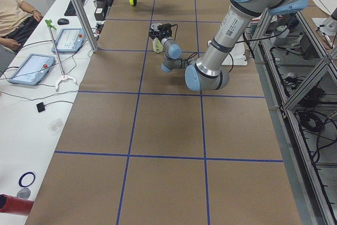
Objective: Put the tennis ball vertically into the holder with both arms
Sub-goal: 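Carry the second ball with the right gripper above the tube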
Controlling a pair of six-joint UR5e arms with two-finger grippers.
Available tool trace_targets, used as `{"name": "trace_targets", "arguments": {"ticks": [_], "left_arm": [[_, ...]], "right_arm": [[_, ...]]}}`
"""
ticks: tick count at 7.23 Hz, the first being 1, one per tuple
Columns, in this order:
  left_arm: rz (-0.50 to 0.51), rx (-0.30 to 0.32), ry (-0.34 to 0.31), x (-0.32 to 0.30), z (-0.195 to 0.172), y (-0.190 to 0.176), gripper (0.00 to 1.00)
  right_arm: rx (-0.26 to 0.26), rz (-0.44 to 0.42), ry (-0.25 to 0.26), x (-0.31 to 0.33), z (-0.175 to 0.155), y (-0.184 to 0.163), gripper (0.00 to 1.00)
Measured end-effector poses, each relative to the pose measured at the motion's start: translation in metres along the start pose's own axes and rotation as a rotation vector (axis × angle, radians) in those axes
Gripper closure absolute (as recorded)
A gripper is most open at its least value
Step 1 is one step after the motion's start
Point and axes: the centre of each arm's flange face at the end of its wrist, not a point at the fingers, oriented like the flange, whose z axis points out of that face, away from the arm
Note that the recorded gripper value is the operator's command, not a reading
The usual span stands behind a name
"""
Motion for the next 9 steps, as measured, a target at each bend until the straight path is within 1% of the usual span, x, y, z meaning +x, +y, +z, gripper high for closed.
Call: {"name": "trace_targets", "arguments": {"ticks": [1, 2, 3, 4, 5, 6, 8, 9], "left_arm": [[0.0, 0.0, 0.0, 0.0, 0.0, 0.0, 0.01], [0.001, 0.0, 0.0, 0.0, 0.0, 0.0, 0.01], [0.001, 0.0, 0.0, 0.0, 0.0, 0.0, 0.01], [0.001, 0.0, 0.0, 0.0, 0.0, 0.0, 0.01], [0.001, 0.0, 0.0, 0.0, 0.0, 0.0, 0.01], [0.001, 0.001, 0.0, 0.0, 0.0, 0.0, 0.01], [0.001, 0.0, 0.0, 0.0, 0.001, -0.001, 0.01], [0.001, -0.001, 0.0, 0.0, 0.001, 0.0, 0.01]], "right_arm": [[0.005, 0.006, 0.003, 0.002, -0.003, -0.003, 1.0], [0.022, 0.024, -0.002, 0.004, -0.014, -0.012, 1.0], [0.038, 0.057, -0.025, 0.0, -0.033, -0.024, 1.0], [0.042, 0.102, -0.061, -0.011, -0.06, -0.037, 1.0], [0.042, 0.149, -0.111, -0.026, -0.093, -0.049, 1.0], [0.049, 0.202, -0.178, -0.043, -0.124, -0.056, 1.0], [0.05, 0.29, -0.301, -0.074, -0.181, -0.062, 1.0], [0.041, 0.332, -0.35, -0.098, -0.212, -0.061, 1.0]]}}
